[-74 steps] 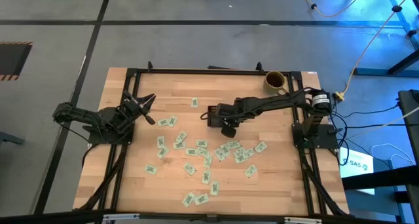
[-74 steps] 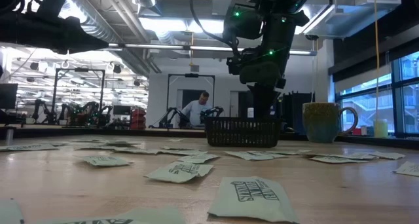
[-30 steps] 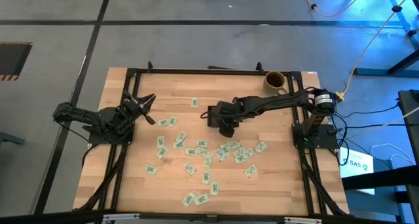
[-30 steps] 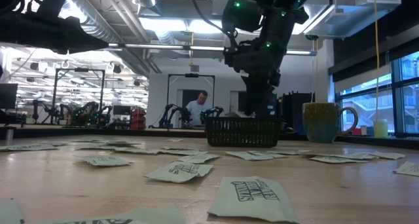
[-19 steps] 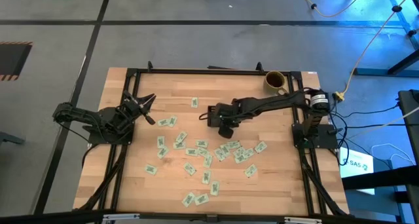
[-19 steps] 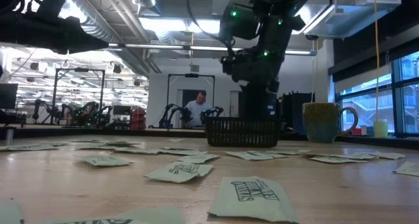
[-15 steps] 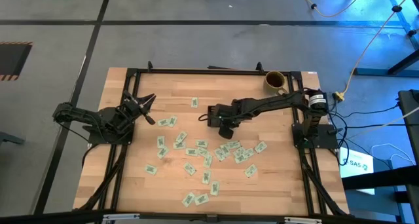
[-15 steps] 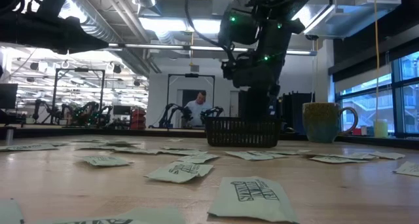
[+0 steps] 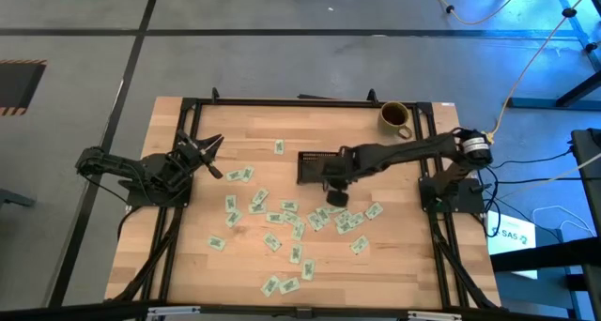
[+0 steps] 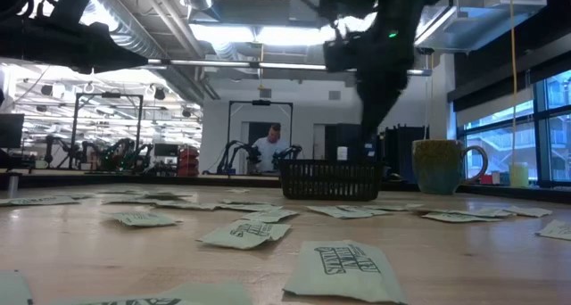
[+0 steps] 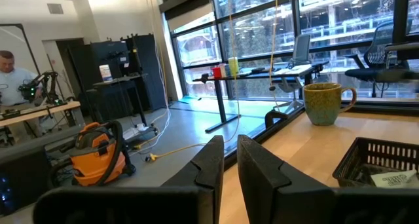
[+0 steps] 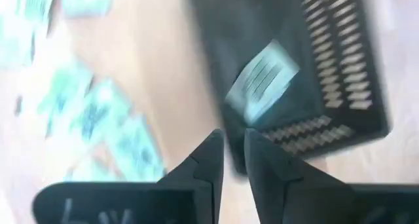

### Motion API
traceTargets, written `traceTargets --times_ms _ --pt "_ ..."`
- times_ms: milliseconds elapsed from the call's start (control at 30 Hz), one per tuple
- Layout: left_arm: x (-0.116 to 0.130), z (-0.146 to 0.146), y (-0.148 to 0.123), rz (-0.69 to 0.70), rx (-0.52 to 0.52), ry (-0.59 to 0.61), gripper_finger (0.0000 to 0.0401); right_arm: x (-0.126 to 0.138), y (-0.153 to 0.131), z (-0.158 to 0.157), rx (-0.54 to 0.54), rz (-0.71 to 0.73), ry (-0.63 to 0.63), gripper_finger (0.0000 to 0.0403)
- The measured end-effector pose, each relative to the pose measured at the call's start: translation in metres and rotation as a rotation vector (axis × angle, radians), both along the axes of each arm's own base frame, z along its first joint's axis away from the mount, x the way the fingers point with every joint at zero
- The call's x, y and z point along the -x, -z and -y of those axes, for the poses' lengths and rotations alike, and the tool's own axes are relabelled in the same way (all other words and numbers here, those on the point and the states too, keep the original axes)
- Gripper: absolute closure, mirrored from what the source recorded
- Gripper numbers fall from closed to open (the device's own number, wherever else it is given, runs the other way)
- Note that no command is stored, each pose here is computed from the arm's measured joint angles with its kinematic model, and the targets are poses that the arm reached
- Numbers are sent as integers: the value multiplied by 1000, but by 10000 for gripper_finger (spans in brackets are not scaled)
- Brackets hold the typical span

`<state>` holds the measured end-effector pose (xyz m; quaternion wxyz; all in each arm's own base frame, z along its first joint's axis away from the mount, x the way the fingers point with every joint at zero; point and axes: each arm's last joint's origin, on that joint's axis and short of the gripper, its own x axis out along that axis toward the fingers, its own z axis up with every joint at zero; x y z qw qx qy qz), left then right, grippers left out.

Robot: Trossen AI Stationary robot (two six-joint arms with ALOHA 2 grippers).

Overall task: Pick and place Stevia / Truvia into bins
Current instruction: Put the stevia packet into the black basket

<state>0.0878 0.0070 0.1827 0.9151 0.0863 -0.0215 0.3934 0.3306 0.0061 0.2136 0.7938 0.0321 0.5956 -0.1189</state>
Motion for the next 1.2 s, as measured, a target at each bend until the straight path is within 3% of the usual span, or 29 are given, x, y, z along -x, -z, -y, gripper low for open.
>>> traceTargets --times_ms 200,400,767,1200 --pt "0 0 0 0 0 0 359 8 6 -36 9 -38 -137 336" --pt "0 0 0 0 0 0 363 18 26 -53 0 -46 -130 336" --pt "0 0 0 0 0 1 359 32 63 -51 5 -2 -61 336" --pt "0 0 0 0 0 0 361 43 86 -48 -16 55 -59 336"
